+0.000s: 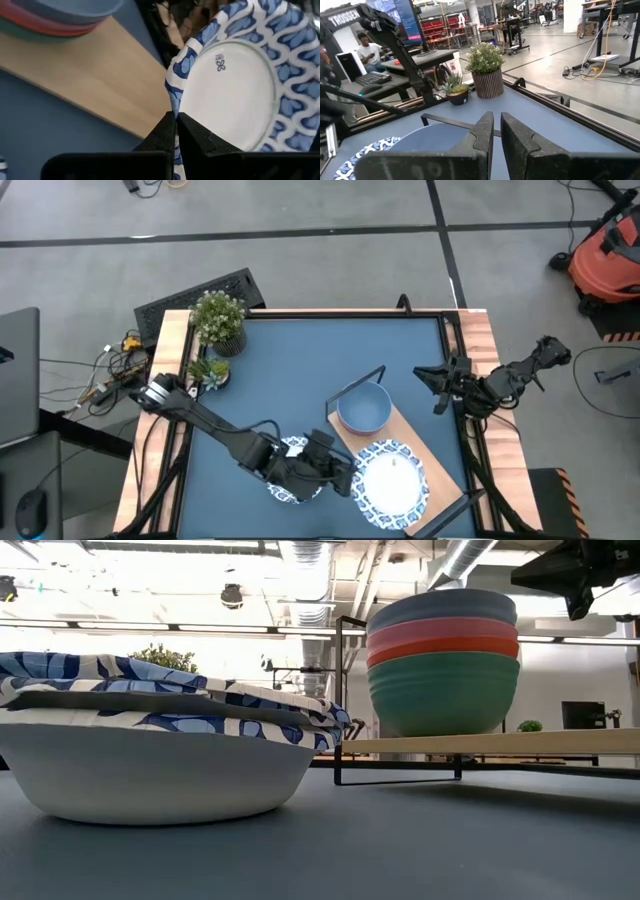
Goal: Place and stack bowls onto a shelf
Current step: Put the white bowl on the shelf
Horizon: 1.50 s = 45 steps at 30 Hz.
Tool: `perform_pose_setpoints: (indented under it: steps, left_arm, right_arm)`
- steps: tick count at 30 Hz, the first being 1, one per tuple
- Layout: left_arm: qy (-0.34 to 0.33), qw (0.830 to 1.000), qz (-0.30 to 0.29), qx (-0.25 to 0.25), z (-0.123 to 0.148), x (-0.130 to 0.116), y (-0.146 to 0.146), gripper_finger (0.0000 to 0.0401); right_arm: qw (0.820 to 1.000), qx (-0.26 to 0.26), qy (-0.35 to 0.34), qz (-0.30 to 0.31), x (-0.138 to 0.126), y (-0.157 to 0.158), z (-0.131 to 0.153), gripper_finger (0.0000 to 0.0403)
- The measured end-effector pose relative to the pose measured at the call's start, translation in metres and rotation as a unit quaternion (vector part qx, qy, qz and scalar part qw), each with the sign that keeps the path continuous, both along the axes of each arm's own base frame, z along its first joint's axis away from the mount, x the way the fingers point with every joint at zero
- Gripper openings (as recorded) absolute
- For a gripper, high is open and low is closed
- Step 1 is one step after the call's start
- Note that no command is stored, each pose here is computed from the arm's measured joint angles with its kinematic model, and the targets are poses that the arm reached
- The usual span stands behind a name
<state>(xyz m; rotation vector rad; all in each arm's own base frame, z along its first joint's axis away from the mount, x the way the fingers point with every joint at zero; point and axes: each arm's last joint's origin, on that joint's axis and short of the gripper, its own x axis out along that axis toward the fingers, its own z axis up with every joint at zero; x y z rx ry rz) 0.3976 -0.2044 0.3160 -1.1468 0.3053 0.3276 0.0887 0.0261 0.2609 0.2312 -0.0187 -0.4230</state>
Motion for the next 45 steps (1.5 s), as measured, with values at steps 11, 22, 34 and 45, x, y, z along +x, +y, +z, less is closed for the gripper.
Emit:
perform_pose_setpoints:
  steps: [11,22,34,45]
  left_arm:
    - [-0.003,0.999,0.048,-0.020,-0.046,0.027,-0.008,0.0000]
    - [-0.006,0.995,0.093,-0.027,-0.057,0.039,0.009,0.0000]
    - [0.002,0.996,0.076,-0.036,-0.057,0.044,0.017,0.0000]
    - [0.037,0.997,0.048,-0.048,-0.074,0.069,0.010,0.0000]
  right_arm:
    - [1.000,-0.005,0.008,0.000,0.000,0.000,-0.002,0.0063]
    - [0.999,-0.020,0.026,0.001,0.000,0.000,-0.005,0.0063]
    - [0.999,-0.035,0.033,0.001,0.000,0.000,-0.005,0.0063]
    - [0.999,-0.037,0.036,0.000,0.000,0.000,-0.005,0.0063]
